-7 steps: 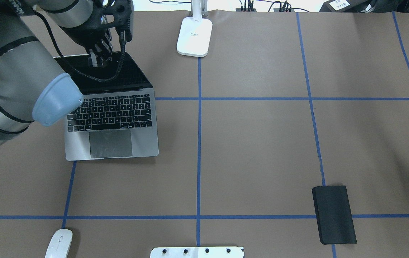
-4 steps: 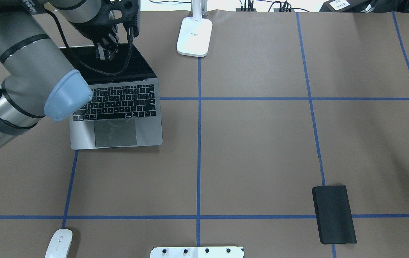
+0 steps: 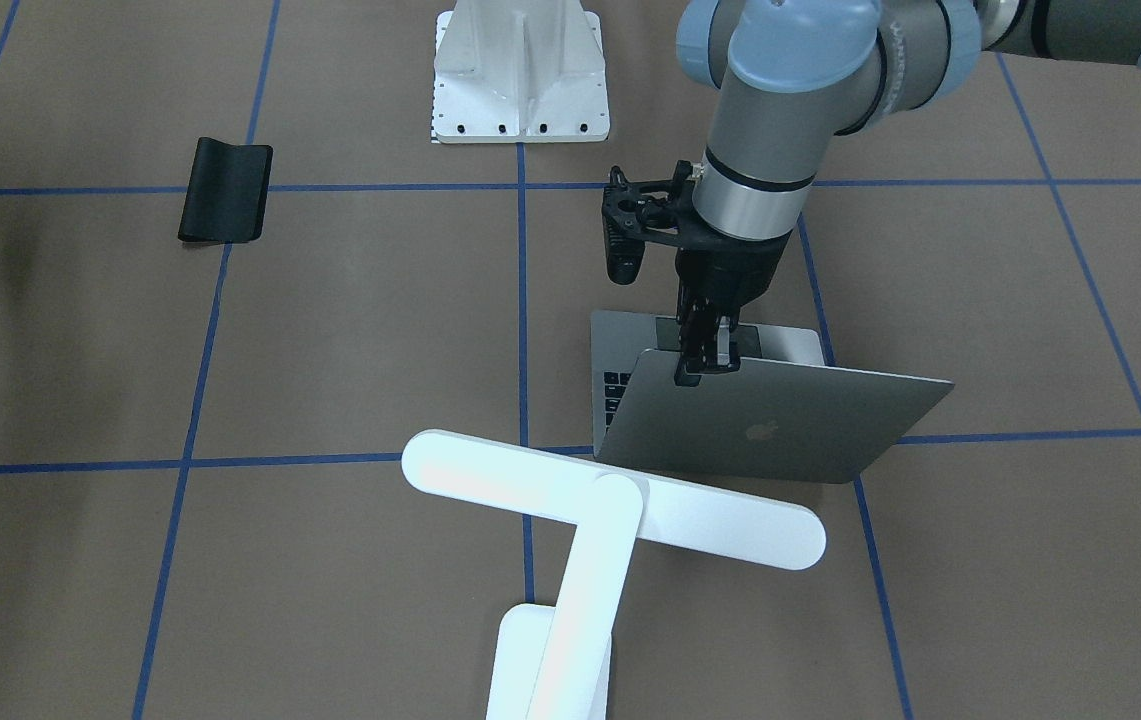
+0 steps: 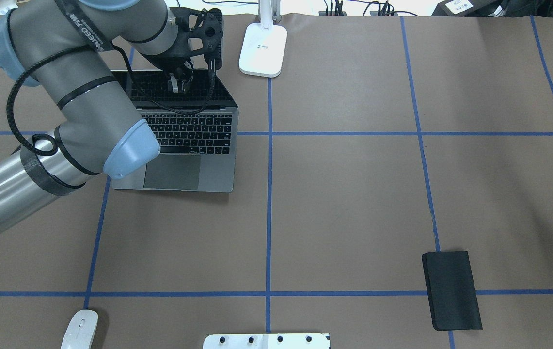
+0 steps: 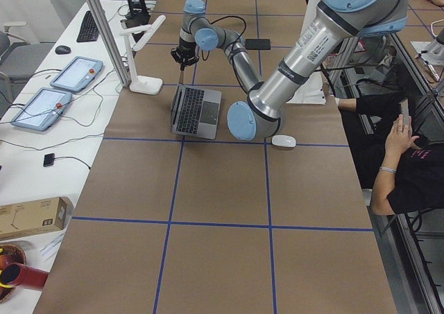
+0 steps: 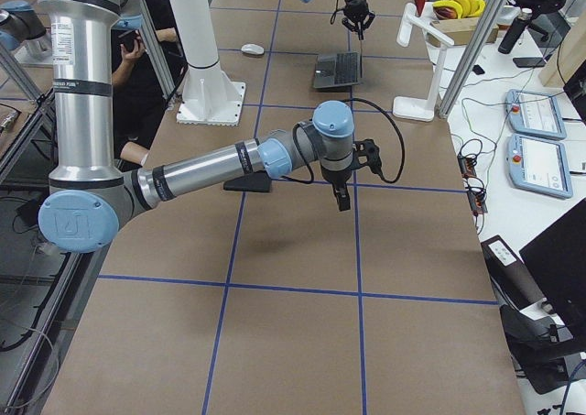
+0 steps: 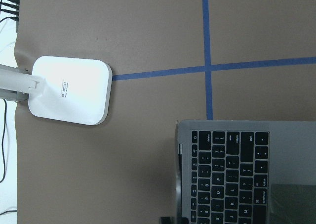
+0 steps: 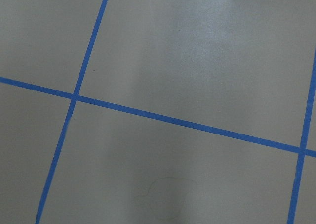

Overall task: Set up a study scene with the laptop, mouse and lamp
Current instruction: 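Push the laptop farther from the robot toward the white lamp with the left gripper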

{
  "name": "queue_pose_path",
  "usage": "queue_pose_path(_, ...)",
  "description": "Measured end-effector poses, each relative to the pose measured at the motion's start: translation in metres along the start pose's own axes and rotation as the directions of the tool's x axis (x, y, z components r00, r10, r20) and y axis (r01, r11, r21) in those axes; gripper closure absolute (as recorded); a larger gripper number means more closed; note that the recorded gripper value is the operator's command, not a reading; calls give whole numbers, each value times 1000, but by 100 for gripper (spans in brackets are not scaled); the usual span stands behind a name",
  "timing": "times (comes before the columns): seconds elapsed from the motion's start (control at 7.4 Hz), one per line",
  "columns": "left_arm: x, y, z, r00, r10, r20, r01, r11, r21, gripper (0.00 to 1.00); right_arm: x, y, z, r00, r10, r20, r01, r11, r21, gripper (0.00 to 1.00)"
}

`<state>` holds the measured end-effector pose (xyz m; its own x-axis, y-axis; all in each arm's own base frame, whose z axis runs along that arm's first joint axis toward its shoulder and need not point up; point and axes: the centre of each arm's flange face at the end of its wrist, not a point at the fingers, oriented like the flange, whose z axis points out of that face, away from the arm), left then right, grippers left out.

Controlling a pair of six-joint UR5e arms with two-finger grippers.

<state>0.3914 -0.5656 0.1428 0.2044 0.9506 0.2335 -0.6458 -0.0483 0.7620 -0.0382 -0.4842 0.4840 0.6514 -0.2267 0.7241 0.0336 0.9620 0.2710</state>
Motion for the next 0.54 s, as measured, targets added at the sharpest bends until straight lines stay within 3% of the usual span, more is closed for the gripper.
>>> queue_pose_path(0.41,3,-1,0,1000,-1,-1,1,1000,2,82,4,0,4,1000,4,-1,-4,1000,-5,1)
queue_pose_path(0.54,4,0,-2,1000,-3,1,3,1000,1,63,4,-1,4,1000,3,-1,-3,1000,-4,1)
